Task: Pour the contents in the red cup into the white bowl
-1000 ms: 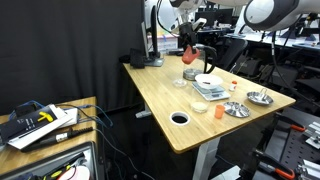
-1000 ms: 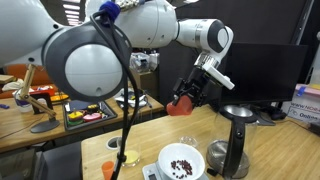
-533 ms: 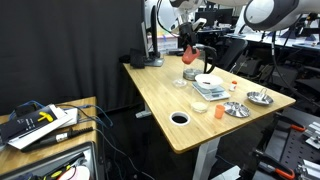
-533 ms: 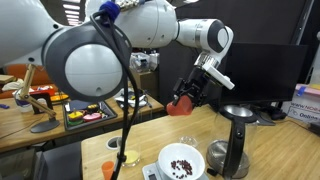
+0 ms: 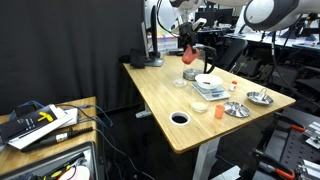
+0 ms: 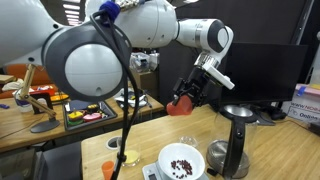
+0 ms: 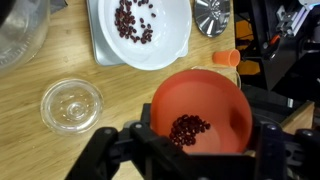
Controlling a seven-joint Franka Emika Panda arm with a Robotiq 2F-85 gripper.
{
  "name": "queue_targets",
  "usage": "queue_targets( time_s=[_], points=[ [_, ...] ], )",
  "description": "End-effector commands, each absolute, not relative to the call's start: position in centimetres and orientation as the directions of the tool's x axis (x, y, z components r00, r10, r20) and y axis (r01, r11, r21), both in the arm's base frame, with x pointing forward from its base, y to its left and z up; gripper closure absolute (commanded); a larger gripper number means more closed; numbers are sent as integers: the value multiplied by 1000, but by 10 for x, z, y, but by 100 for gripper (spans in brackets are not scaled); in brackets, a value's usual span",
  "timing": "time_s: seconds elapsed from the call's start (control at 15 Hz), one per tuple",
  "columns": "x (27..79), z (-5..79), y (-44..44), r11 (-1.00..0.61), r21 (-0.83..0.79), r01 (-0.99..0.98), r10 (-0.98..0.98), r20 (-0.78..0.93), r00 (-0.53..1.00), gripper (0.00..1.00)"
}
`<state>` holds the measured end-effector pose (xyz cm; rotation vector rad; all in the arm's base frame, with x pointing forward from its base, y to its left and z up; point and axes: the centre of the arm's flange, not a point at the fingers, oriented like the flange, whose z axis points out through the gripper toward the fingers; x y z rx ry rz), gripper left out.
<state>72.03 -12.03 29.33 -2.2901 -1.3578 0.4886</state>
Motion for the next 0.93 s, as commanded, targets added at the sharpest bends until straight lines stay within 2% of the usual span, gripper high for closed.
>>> queue_targets(
  time_s=[0.0,0.27,0.6,0.87],
  points=[
    [720,293,-120,-427,-529,733,885,-80,458,45],
    [711,290,-126,-383,-533,754,911,-82,404,45],
    [682,288,-146,-262,-542,798,961,-75,265,45],
    [654,293,-151,-135,-574,808,985,9,171,45]
  ],
)
